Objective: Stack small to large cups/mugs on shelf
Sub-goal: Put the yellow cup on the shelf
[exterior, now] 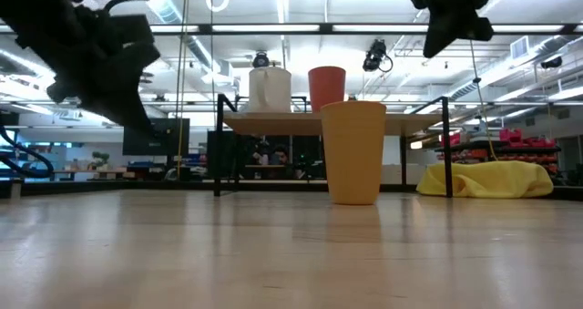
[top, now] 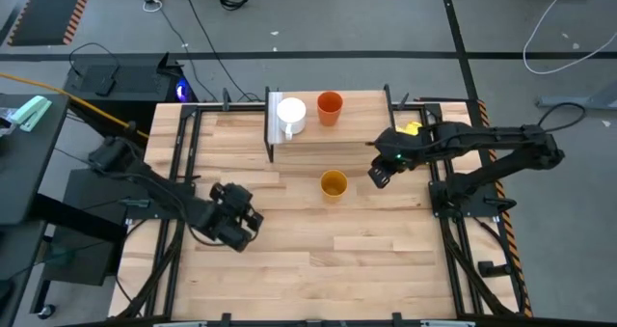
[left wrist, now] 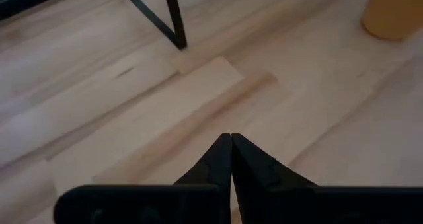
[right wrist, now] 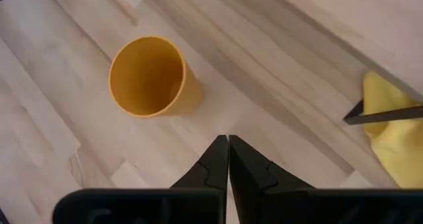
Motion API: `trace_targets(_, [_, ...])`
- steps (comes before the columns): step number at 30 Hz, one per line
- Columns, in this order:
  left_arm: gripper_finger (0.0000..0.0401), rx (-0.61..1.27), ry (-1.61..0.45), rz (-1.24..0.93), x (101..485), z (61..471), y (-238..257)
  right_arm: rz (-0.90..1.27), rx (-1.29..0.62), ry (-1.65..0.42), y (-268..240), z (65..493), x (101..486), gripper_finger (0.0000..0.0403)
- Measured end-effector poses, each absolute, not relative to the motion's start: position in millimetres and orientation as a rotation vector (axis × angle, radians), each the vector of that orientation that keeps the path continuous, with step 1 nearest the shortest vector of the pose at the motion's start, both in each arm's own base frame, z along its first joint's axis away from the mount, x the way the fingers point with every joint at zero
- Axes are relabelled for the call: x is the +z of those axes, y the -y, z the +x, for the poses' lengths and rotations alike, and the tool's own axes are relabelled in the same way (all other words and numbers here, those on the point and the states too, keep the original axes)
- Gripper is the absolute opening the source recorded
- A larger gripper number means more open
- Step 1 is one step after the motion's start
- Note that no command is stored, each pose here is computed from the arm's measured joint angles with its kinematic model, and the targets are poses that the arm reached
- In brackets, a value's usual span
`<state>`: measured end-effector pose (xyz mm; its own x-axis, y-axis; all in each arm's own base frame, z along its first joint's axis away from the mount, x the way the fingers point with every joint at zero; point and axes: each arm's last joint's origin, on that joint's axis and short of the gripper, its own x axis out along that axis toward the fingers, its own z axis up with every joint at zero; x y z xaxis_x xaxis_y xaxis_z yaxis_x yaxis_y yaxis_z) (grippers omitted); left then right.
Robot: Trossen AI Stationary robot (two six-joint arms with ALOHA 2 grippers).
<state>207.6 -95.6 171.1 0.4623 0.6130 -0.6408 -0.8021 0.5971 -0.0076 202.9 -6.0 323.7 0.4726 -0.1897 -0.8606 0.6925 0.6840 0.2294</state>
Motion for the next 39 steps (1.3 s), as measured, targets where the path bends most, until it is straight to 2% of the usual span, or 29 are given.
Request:
trace_targets(9, [0.0024, 0.912, -0.662, -0.305, 149, 212, 105, 0.585, -0.559, -0.976, 3, 224, 317, 0.0016])
trace_targets(20, [0.0016, 0.913, -0.585, -0.312, 147, 218, 107, 0.420, -0.487, -1.005, 16, 273, 321, 0.0022])
trace_targets(24, [0.0023, 0.913, -0.583, -0.312, 147, 218, 107, 0.365, -0.464, -1.072, 25, 288, 310, 0.0034])
trace_targets(29, [0.0020, 0.916, -0.567, -0.302, 147, 218, 107, 0.405, -0.406, -1.144, 31, 298, 295, 0.0063])
trace_targets(34, [0.0012, 0.916, -0.565, -0.301, 147, 218, 106, 0.434, -0.396, -1.156, 32, 300, 292, 0.0093])
trace_targets(39, [0.0013, 0.916, -0.564, -0.300, 147, 218, 107, 0.475, -0.422, -1.142, 32, 300, 292, 0.0100])
